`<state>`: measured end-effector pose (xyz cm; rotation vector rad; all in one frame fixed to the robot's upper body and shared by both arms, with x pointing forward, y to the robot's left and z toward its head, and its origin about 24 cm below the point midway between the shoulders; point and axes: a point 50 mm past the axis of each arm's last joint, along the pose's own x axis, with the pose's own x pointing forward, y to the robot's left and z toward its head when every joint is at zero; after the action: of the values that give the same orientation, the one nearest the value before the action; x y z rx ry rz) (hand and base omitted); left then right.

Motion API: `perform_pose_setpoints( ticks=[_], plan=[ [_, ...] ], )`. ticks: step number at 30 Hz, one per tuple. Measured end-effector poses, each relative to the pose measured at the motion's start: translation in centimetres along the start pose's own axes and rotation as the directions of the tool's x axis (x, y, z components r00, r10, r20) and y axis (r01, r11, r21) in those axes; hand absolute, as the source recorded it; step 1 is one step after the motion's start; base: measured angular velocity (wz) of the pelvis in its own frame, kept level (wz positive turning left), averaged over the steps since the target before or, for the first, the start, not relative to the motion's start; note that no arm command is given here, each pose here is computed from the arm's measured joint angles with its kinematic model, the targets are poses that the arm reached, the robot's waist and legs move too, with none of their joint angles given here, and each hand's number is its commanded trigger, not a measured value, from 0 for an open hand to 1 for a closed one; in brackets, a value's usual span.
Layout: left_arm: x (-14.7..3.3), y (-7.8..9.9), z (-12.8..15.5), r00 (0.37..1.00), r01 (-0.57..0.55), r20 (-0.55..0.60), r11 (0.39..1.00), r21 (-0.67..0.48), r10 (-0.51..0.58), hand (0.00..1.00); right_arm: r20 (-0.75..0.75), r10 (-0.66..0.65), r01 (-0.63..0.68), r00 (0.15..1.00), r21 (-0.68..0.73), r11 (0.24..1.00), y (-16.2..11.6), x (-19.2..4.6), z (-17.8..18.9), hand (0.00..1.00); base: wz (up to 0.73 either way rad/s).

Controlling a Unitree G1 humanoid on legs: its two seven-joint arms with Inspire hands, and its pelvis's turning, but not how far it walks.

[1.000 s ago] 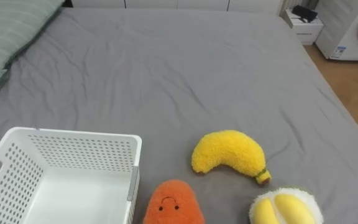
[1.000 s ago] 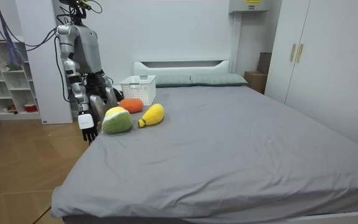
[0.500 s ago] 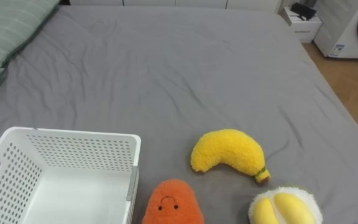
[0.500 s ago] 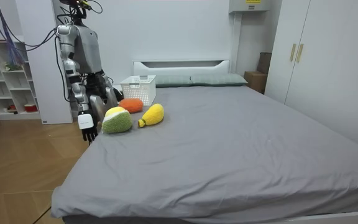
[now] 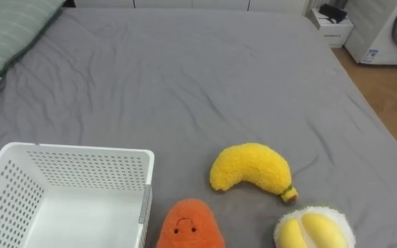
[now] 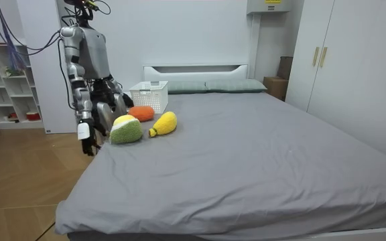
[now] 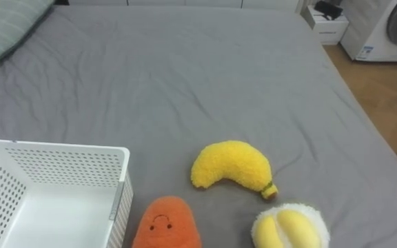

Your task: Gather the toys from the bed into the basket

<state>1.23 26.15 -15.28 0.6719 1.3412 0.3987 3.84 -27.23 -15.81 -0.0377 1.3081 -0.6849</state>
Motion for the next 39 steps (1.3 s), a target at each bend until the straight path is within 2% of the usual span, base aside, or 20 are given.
perform_pose_setpoints(
  ticks=[4,7,15,19,22,29,34,39],
  plan=[
    [0.1,0.5,-0.4,0.999,-0.035,-0.009,0.999,-0.018,0.034,0.0,0.131,-0.124,0.11,0.984,0.104,0.988,-1.9,0.1,4.1,0.0,-0.01],
    [0.1,0.5,-0.4,0.999,-0.04,-0.004,0.999,-0.02,0.04,0.0,0.198,-0.175,0.15,0.965,0.137,0.979,-2.3,-0.2,6.0,0.0,0.0],
    [0.0,0.2,-0.3,0.999,-0.033,0.0,0.999,-0.026,0.033,0.0,0.405,-0.219,0.174,0.888,0.145,0.974,-2.0,-1.8,10.8,0.0,-0.05],
    [-0.1,-0.1,-0.3,0.999,-0.038,0.006,0.999,-0.006,0.038,0.0,0.543,-0.191,0.131,0.817,0.148,0.98,-1.0,-3.6,13.7,0.0,-0.02],
    [-0.3,-0.5,-0.1,1.0,-0.019,0.019,1.0,0.002,0.019,0.0,0.598,-0.157,0.134,0.786,0.083,0.987,-0.2,-4.2,14.2,0.0,0.0],
    [-0.3,-0.6,-0.1,1.0,-0.005,0.02,1.0,0.006,0.005,0.0,0.68,-0.094,0.096,0.727,0.035,0.995,0.9,-5.7,15.5,0.0,-0.02],
    [-0.4,-0.7,0.0,1.0,0.0,0.019,1.0,0.02,0.0,0.0,0.747,-0.032,0.118,0.664,-0.063,0.991,1.8,-6.8,16.4,0.0,0.0],
    [-0.3,-0.7,0.2,1.0,-0.006,0.028,1.0,0.021,0.005,0.0,0.762,0.012,0.12,0.647,-0.118,0.986,2.3,-7.1,16.5,0.0,0.06]
  ],
)
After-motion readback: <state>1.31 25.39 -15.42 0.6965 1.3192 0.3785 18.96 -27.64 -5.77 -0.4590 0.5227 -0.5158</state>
